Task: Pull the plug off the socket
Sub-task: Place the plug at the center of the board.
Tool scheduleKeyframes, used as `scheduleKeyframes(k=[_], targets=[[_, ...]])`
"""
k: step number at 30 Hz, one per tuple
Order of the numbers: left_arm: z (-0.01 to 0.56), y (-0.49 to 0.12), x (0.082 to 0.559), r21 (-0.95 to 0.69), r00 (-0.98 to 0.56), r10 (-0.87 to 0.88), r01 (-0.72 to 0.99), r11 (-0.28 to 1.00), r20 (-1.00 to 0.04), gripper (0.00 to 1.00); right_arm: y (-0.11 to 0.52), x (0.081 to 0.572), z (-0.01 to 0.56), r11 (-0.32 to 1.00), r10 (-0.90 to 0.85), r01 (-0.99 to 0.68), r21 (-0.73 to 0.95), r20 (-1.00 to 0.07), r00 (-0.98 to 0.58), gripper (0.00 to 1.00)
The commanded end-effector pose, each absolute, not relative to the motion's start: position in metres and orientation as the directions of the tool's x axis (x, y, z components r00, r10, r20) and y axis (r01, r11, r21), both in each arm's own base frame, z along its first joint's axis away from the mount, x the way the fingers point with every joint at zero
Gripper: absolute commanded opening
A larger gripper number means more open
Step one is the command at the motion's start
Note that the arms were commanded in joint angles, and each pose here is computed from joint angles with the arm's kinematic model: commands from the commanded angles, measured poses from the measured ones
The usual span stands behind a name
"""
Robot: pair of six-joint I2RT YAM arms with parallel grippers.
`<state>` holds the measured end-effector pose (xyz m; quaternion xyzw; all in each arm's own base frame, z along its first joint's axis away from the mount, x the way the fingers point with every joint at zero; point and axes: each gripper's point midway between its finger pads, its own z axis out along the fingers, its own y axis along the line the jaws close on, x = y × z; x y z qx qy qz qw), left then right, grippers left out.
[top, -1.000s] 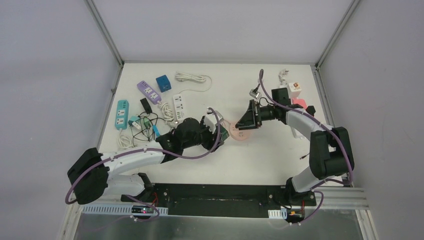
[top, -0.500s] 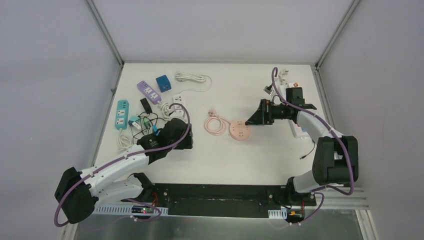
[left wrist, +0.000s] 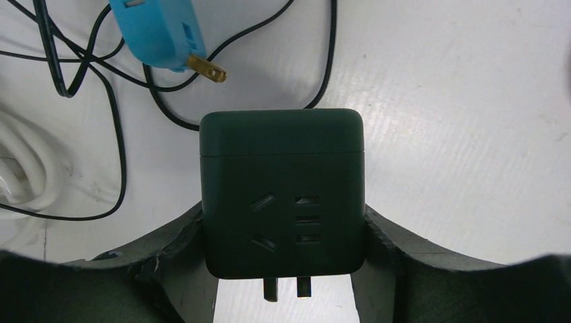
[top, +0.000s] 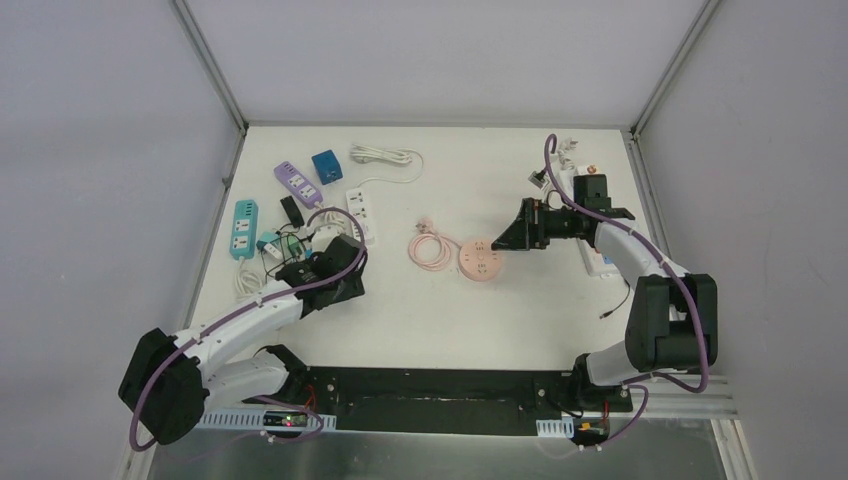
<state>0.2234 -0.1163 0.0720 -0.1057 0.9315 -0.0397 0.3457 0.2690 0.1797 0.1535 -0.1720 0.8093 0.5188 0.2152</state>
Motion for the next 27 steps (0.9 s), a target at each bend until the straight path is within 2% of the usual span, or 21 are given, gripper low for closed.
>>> scheduleKeyframes(k=[1,3,5,9,19,23,27], targets=[[0.066,-0.103,0.229,-0.114,-0.719,-0.269,-0.258,0.959,-0.641,0.0,0.177,0.271,0.164,0.394,-0.055,-0.559,0.73,-0.588,-0.807,1.0],[0.063,-0.101,0.23,-0.107,-0.718,-0.279,-0.276,0.955,-0.637,0.0,0.177,0.271,0.165,0.393,-0.055,-0.559,0.73,-0.588,-0.807,1.0],[0.06,-0.097,0.232,-0.098,-0.719,-0.29,-0.297,0.95,-0.632,0.1,0.177,0.271,0.165,0.392,-0.054,-0.559,0.73,-0.589,-0.807,1.0],[0.054,-0.092,0.237,-0.081,-0.728,-0.305,-0.326,0.942,-0.613,0.18,0.178,0.27,0.165,0.388,-0.053,-0.559,0.733,-0.588,-0.807,1.0],[0.044,-0.094,0.235,-0.046,-0.785,-0.34,-0.371,0.927,-0.518,0.74,0.177,0.27,0.168,0.387,-0.047,-0.563,0.73,-0.594,-0.803,1.0],[0.055,-0.097,0.23,-0.033,-0.812,-0.336,-0.366,0.93,-0.477,0.89,0.175,0.27,0.17,0.387,-0.042,-0.564,0.73,-0.597,-0.801,1.0],[0.071,-0.102,0.223,-0.041,-0.838,-0.318,-0.335,0.941,-0.443,0.96,0.174,0.271,0.171,0.386,-0.039,-0.566,0.729,-0.6,-0.799,1.0]])
